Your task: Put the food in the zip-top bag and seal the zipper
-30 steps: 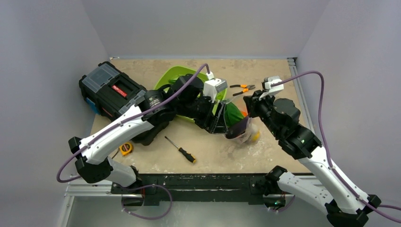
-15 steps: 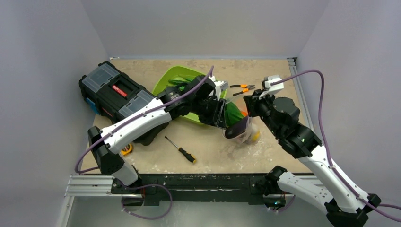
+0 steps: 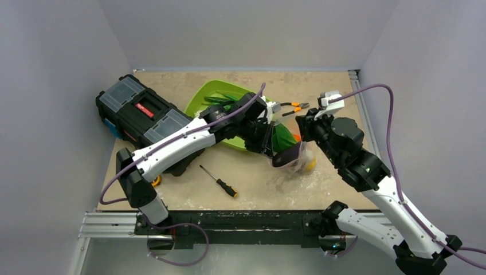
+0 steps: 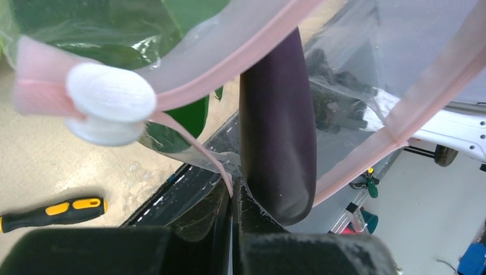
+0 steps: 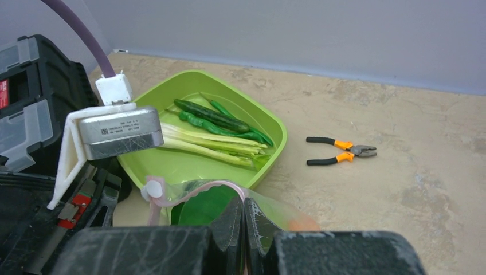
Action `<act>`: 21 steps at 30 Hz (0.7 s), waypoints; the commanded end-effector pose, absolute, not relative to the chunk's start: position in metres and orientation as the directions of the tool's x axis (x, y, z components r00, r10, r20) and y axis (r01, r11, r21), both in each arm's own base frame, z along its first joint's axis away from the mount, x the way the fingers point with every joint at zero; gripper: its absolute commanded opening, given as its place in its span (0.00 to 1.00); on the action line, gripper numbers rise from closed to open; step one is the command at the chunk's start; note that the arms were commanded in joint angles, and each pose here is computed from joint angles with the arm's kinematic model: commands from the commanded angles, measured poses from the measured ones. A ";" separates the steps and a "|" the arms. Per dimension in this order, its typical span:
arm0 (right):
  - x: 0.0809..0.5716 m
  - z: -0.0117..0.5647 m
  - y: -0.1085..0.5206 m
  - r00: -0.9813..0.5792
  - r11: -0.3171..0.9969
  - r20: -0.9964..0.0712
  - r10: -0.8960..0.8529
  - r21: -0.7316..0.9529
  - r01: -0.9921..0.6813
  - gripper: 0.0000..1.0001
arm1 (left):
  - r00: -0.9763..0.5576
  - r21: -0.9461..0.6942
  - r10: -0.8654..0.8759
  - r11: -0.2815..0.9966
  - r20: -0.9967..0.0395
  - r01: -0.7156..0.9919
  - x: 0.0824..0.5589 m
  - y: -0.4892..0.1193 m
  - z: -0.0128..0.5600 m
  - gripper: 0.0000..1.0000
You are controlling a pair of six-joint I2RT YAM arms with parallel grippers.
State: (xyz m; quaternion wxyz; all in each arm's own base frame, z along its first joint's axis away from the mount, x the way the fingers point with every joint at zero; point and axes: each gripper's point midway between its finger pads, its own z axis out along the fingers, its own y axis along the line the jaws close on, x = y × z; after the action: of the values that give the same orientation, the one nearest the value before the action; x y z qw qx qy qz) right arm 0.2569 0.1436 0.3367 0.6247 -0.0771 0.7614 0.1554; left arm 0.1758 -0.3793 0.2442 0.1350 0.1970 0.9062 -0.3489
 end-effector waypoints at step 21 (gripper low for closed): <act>0.261 0.352 0.118 -0.123 0.973 -0.992 0.007 0.035 -0.227 0.00 | -0.972 -0.909 -0.070 0.377 -0.222 0.181 0.207 -0.399 0.333 0.00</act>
State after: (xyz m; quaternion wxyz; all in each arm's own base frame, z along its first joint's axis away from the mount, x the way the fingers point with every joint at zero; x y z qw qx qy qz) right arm 0.2475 0.1090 0.3762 0.6697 -0.0716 0.7323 0.1002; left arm 0.1979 -0.3854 0.3069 0.1115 0.0415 0.8564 -0.5024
